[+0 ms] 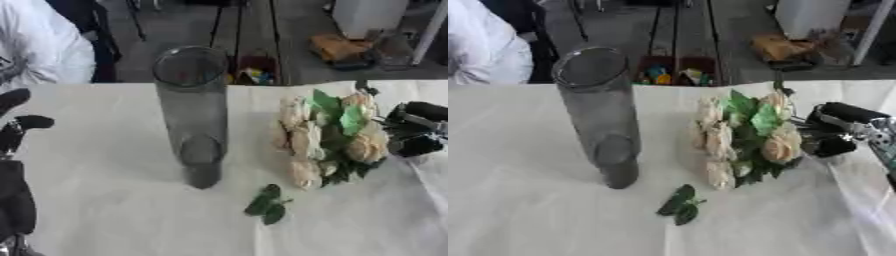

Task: Arrange flowers into the vase.

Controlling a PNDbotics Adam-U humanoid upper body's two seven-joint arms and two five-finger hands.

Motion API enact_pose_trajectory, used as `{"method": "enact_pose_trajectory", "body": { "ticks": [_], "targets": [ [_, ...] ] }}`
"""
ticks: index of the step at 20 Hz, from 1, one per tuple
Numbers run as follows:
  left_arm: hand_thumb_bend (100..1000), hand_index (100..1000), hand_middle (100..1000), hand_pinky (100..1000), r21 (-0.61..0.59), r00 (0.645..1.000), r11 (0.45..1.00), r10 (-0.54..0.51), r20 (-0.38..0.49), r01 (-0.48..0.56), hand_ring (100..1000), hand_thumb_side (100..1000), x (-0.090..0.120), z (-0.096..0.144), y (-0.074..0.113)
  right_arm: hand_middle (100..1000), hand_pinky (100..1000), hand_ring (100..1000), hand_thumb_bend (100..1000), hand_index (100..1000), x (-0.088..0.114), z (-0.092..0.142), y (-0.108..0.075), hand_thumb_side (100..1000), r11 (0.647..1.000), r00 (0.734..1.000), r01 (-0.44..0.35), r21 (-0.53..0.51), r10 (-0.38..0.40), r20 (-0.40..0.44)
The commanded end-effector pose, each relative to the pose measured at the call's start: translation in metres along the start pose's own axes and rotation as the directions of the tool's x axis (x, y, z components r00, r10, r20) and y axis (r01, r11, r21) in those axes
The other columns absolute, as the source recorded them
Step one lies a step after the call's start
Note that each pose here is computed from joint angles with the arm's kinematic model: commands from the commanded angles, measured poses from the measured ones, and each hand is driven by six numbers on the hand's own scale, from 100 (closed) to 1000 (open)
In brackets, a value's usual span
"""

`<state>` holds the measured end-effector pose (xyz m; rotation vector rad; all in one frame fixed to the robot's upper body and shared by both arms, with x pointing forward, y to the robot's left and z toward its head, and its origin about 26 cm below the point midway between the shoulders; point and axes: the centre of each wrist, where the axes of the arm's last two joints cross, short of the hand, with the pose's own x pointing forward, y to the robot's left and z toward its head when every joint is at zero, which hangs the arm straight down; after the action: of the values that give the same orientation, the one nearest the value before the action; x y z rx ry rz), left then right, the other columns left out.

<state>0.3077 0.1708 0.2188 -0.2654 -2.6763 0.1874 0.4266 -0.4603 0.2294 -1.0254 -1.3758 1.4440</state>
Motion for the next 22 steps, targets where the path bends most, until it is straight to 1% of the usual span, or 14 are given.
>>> {"method": "enact_pose_trajectory", "body": {
  "ticks": [1,2,4,5,6,7,8,9,12,13,16,18,22],
  "targets": [
    [365,910,709,536,-0.005,1.0,1.0,0.004,0.025,-0.004,698,1000,0.005,-0.005,-0.001,100,229,152,288,124,0.0,0.0,0.008,600,0.998,1.0,0.018,-0.054,-0.018,-0.003],
    [365,910,708,536,-0.005,1.0,1.0,0.004,0.024,-0.003,697,1000,0.005,-0.005,-0.001,100,201,124,275,122,0.0,0.0,0.009,675,0.996,1.0,0.023,-0.089,-0.024,-0.008],
    [364,910,708,536,-0.006,1.0,1.0,0.003,0.024,-0.002,696,1000,0.005,-0.005,-0.001,100,180,101,233,123,0.0,-0.001,0.011,723,0.988,0.999,0.038,-0.152,-0.042,-0.024],
    [364,910,707,536,-0.006,1.0,1.0,0.002,0.024,-0.002,696,1000,0.005,-0.005,-0.001,100,176,100,186,122,0.0,-0.001,0.012,759,0.983,0.998,0.044,-0.177,-0.051,-0.032],
    [364,910,707,536,-0.007,1.0,1.0,0.001,0.023,-0.001,695,1000,0.005,-0.005,-0.001,100,175,100,119,119,0.0,-0.001,0.012,788,0.979,0.998,0.05,-0.199,-0.058,-0.037],
    [364,910,707,536,-0.007,1.0,1.0,0.0,0.023,0.0,695,1000,0.005,-0.005,-0.001,100,175,100,100,118,0.0,-0.001,0.013,810,0.972,0.997,0.059,-0.226,-0.07,-0.042],
    [364,910,707,536,-0.007,1.0,1.0,-0.001,0.022,0.001,695,1000,0.005,-0.005,-0.001,100,175,100,100,118,0.001,-0.001,0.013,820,0.965,0.996,0.067,-0.252,-0.081,-0.045],
    [364,910,707,536,-0.007,1.0,1.0,-0.001,0.022,0.001,695,1000,0.005,-0.005,-0.001,100,176,100,100,116,0.001,-0.001,0.012,865,0.956,0.994,0.078,-0.284,-0.095,-0.047],
    [363,910,706,536,-0.009,1.0,1.0,-0.003,0.021,0.003,694,1000,0.005,-0.005,-0.001,100,173,100,100,113,0.004,-0.002,0.007,825,0.925,0.991,0.106,-0.365,-0.128,-0.036],
    [364,910,706,536,-0.008,1.0,1.0,-0.004,0.021,0.004,693,1000,0.005,-0.005,0.0,100,164,100,100,113,0.005,-0.002,0.005,771,0.912,0.989,0.123,-0.391,-0.145,-0.028],
    [365,910,706,536,-0.007,1.0,1.0,-0.006,0.019,0.006,693,1000,0.005,-0.004,0.0,100,158,100,100,116,0.01,-0.003,-0.005,744,0.886,0.98,0.184,-0.425,-0.2,0.007],
    [368,910,706,536,-0.005,1.0,1.0,-0.008,0.02,0.008,693,1000,0.005,-0.004,0.001,100,151,100,100,120,0.015,-0.002,-0.015,724,0.87,0.971,0.228,-0.436,-0.237,0.035],
    [371,911,706,536,-0.002,1.0,1.0,-0.011,0.019,0.011,692,1000,0.005,-0.004,0.002,100,143,100,100,120,0.031,0.001,-0.045,691,0.83,0.951,0.307,-0.465,-0.286,0.116]
  ]
}}
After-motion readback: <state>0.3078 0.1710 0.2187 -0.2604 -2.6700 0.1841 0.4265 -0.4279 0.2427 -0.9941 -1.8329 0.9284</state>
